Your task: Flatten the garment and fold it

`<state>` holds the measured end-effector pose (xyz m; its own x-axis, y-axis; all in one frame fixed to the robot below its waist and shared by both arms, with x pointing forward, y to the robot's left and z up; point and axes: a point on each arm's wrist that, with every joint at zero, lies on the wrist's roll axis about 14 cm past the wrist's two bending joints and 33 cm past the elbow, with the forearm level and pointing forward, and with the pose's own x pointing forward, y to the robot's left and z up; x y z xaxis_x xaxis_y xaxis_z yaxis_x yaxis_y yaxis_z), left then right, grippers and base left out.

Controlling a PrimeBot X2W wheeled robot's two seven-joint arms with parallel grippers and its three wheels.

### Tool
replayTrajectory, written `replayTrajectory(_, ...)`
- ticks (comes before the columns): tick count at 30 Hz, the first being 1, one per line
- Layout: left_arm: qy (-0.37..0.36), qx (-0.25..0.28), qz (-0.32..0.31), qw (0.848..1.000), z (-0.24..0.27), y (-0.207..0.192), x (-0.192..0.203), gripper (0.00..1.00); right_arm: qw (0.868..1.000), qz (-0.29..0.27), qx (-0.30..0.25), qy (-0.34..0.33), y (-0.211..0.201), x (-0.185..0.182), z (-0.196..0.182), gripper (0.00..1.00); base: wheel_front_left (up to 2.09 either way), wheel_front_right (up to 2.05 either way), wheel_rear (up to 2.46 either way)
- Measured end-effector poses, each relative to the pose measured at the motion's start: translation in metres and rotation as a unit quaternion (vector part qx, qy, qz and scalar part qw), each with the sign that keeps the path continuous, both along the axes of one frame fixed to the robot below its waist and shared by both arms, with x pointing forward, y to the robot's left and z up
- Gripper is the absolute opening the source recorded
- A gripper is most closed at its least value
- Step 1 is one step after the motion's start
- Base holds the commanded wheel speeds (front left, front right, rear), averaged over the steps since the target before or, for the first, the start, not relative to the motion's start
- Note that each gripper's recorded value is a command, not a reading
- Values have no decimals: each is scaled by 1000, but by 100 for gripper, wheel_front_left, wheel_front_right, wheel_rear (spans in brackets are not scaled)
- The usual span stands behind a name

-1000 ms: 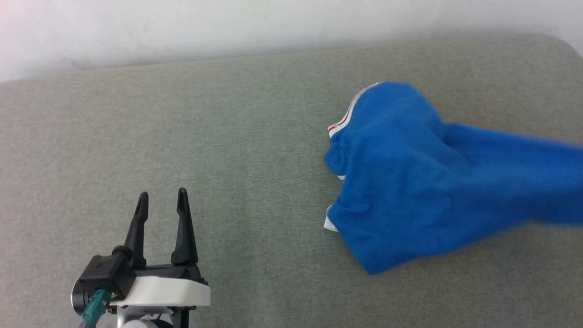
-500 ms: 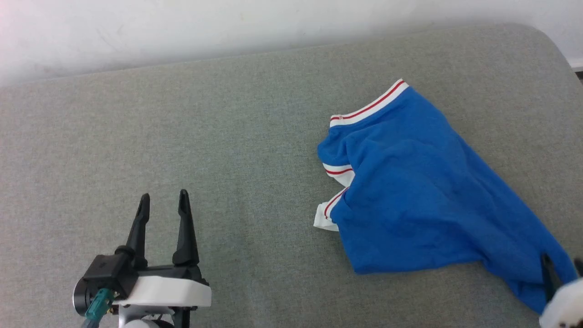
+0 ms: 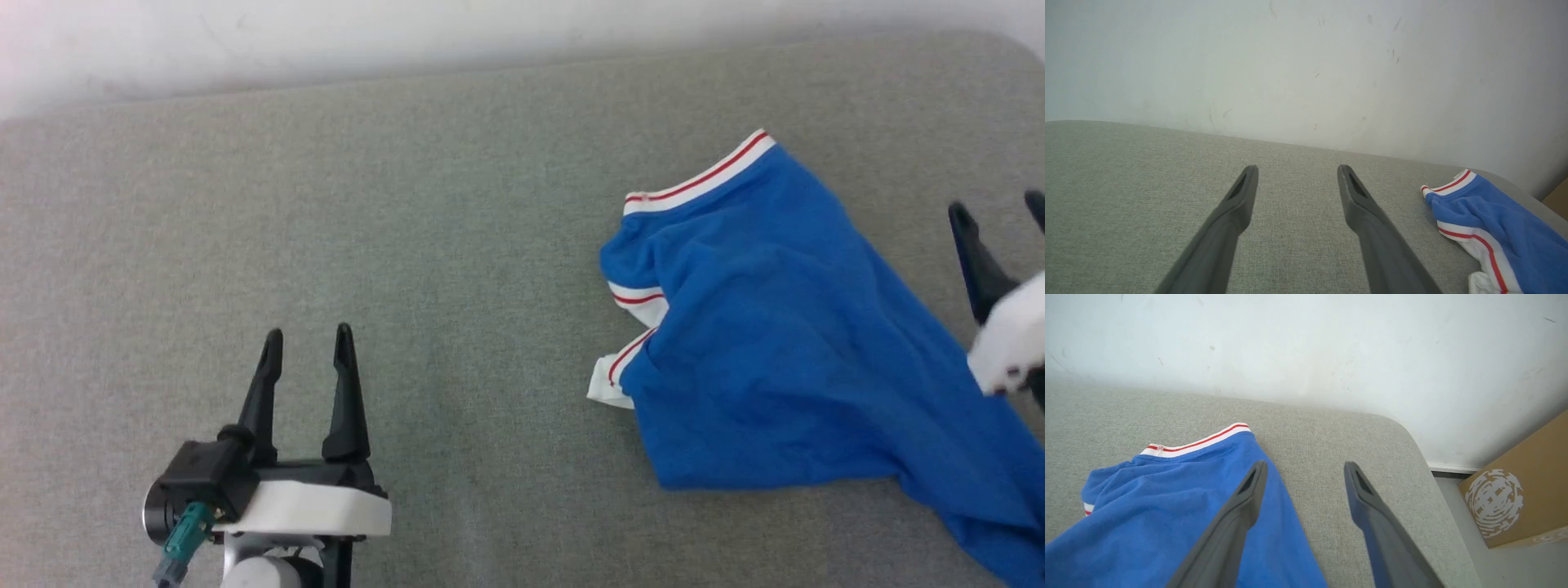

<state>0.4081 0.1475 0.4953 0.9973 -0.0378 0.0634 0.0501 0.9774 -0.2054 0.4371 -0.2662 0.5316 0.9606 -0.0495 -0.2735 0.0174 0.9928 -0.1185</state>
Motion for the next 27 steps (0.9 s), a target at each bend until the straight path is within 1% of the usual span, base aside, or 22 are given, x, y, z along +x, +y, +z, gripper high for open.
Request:
replayTrajectory(2, 1, 0, 2, 1000, -1, 1, 3, 100, 1000, 14, -4, 10, 7, 17, -4, 100, 0, 0, 0)
replayTrajectory(4, 2, -1, 3, 1000, -3, 1, 7, 100, 999, 27, 0, 33, 15, 31, -17, 100, 0, 0, 0)
replayTrajectory(6, 3, 0, 3, 1000, -6, 2, 12, 100, 998, 40, -3, 58, 23, 43, -34, 100, 0, 0, 0)
replayTrajectory(9, 9, 0, 4, 1000, -11, 2, 17, 100, 994, 45, 3, 96, 27, 57, -61, 100, 0, 0, 0)
replayTrajectory(14, 23, 3, 6, 1000, -23, 4, 23, 100, 988, 45, -2, 148, 25, 73, -106, 100, 0, 0, 0)
replayTrajectory(19, 36, 8, 14, 999, -34, 10, 26, 100, 979, 47, -5, 200, 28, 73, -150, 100, 0, 0, 0)
replayTrajectory(20, 40, 9, 15, 999, -36, 11, 25, 100, 977, 47, -2, 207, 29, 72, -156, 73, 0, 0, 0)
replayTrajectory(21, 43, 10, 16, 999, -38, 12, 25, 100, 976, 47, 1, 212, 29, 73, -160, 34, 0, 0, 0)
replayTrajectory(22, 47, 11, 17, 999, -40, 13, 24, 100, 976, 48, 2, 214, 30, 74, -163, 0, 0, 0, 0)
replayTrajectory(27, 54, 14, 15, 998, -45, 12, 24, 100, 979, 61, 6, 194, 40, 79, -160, 0, 0, 0, 0)
